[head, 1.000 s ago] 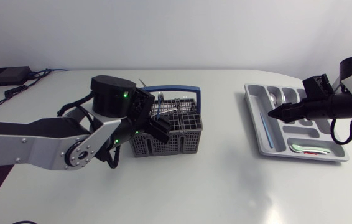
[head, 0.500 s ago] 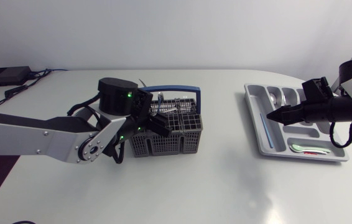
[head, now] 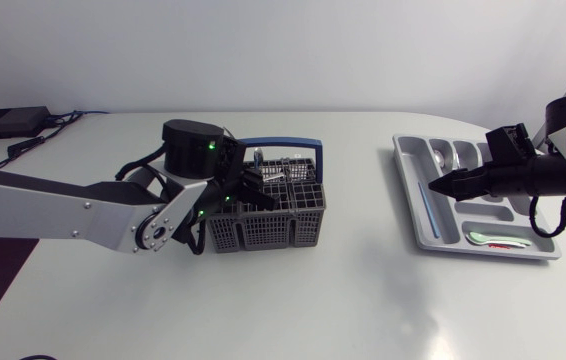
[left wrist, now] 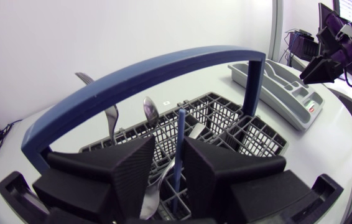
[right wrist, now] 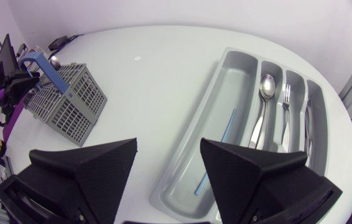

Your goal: Unload the cutlery basket into the drawer organizer.

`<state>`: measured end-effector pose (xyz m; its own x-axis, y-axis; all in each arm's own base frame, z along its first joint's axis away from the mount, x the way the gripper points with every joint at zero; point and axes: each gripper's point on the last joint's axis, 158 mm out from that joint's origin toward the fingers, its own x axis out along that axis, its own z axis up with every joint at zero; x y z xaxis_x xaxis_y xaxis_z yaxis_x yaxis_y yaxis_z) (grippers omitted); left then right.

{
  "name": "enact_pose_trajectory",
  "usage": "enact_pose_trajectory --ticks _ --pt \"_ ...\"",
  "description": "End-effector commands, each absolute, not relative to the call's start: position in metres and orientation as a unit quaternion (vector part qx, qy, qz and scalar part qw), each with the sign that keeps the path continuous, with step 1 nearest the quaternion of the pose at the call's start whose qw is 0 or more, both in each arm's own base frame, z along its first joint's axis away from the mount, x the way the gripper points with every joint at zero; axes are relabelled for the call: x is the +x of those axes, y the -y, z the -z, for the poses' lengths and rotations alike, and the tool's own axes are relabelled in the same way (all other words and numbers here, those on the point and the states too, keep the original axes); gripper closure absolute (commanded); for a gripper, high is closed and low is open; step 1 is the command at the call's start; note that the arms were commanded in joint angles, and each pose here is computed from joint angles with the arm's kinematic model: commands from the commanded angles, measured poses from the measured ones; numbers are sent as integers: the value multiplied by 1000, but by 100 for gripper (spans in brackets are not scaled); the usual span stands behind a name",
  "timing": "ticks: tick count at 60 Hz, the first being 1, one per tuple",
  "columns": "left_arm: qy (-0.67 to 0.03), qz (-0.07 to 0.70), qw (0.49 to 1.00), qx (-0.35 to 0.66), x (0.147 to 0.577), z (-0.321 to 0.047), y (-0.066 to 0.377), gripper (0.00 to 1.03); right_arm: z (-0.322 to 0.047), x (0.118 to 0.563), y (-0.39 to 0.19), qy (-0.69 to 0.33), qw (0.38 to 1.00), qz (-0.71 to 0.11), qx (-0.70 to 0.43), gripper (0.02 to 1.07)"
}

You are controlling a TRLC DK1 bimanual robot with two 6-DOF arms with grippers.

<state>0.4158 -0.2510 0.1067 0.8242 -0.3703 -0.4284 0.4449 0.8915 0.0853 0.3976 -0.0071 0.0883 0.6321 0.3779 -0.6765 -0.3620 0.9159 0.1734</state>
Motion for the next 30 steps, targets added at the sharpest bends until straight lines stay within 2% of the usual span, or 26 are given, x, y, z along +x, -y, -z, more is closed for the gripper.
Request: enact_pose_trajectory --ticks 1,8,30 --pt "-200 206 955 70 425 -111 252 92 -86 393 4 -377 903 -205 18 33" --pt "-203 207 954 71 422 -108 250 96 -86 392 4 -376 903 -205 16 33" --pt "-185 230 953 71 406 -119 252 96 -82 391 4 -377 903 -206 16 33"
